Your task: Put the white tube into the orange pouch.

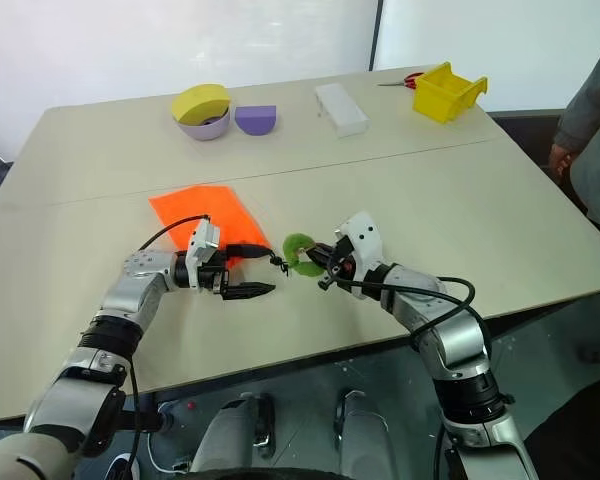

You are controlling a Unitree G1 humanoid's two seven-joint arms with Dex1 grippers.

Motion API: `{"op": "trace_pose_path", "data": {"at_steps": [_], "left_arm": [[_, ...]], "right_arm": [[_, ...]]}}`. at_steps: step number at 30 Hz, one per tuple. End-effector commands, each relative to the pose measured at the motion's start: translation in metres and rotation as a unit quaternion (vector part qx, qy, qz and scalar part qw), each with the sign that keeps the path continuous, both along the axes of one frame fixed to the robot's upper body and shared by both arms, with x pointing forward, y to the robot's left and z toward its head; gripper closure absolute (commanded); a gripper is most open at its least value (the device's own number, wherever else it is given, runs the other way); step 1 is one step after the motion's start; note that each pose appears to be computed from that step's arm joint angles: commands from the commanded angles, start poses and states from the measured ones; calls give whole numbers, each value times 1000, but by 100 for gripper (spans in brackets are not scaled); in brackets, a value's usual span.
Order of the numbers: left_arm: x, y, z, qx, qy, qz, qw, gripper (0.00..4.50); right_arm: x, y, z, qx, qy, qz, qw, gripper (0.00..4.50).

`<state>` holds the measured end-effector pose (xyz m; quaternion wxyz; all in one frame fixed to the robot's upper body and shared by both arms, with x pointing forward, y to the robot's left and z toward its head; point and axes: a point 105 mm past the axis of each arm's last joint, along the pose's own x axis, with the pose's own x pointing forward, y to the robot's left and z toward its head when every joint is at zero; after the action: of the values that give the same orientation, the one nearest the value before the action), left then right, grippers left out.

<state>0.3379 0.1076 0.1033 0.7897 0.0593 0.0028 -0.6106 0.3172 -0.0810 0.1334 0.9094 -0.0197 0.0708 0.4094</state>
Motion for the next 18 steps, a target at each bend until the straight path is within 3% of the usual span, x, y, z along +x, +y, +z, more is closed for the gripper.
{"op": "trace_pose_path", "data": {"at_steps": [1, 6, 8, 12, 18], "left_arm": [[5, 6, 17, -4, -70, 47, 996, 4], [-11, -2, 16, -18, -117, 81, 990, 4], [-17, -5, 20, -18, -168, 112, 979, 4], [-26, -13, 15, 55, -270, 132, 952, 4], [-21, -25, 15, 108, -329, 188, 919, 4]], "right_arm": [[8, 3, 16, 11, -35, -11, 999, 450], [29, 0, 21, 15, -52, -63, 997, 450], [32, -1, 22, 15, -56, -68, 996, 450], [36, -2, 24, 14, -62, -73, 995, 450], [36, -2, 25, 12, -63, -70, 995, 450]]}}
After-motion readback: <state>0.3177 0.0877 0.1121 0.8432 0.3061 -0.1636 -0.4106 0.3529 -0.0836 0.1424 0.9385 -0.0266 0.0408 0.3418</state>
